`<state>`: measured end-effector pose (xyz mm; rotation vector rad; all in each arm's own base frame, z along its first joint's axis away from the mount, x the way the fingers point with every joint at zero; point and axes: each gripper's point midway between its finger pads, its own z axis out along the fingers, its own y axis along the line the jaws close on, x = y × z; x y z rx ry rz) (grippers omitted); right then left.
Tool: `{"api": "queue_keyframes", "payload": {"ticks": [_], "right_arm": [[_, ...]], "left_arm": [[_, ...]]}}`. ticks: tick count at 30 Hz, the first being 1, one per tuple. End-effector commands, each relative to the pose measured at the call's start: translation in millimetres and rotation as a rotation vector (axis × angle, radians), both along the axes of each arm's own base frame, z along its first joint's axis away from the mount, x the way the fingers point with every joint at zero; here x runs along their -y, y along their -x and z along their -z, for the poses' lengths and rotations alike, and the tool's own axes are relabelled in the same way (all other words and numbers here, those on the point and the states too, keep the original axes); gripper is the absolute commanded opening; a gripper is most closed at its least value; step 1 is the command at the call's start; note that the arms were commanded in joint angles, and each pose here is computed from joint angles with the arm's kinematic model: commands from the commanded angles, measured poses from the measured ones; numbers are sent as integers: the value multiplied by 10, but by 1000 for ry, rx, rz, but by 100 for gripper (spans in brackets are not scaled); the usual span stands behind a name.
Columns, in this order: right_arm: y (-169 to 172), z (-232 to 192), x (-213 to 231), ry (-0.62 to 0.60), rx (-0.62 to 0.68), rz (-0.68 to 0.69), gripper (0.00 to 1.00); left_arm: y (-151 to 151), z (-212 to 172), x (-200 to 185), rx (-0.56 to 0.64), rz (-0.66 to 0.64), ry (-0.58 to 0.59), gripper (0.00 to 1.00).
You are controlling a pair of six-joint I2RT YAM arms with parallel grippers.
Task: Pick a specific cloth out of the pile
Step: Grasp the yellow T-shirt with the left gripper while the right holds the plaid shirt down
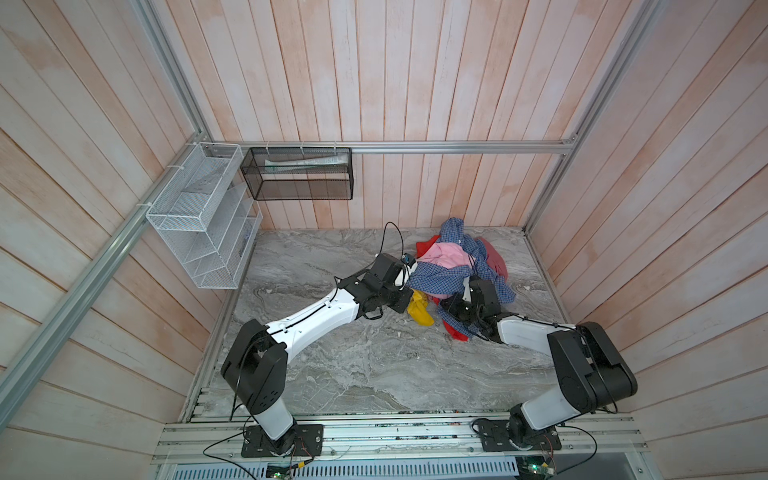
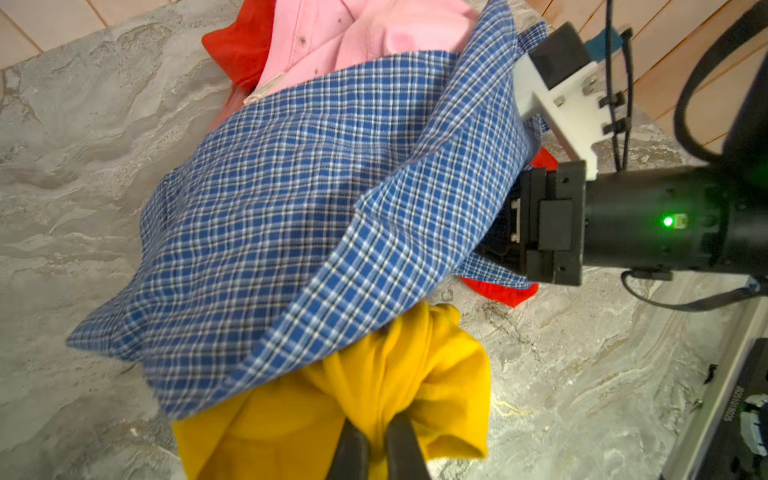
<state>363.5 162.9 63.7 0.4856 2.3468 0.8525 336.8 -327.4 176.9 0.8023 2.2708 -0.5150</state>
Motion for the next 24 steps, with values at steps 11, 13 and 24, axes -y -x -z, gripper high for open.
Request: {"api": "queue_keyframes", "payload": {"ticks": [11,13,24], "right_arm": [[10,133,174,25,-23,98,16],[14,141,188,29,-25,104,17],[38,213,242,39,-43,132,17]], "left_arm": [[-35,-746,-668,143,-134,53,0],[-64,-800,-797,154,-168,45,0],[-311,-1275,-1429,292,-361,-4,0]]}}
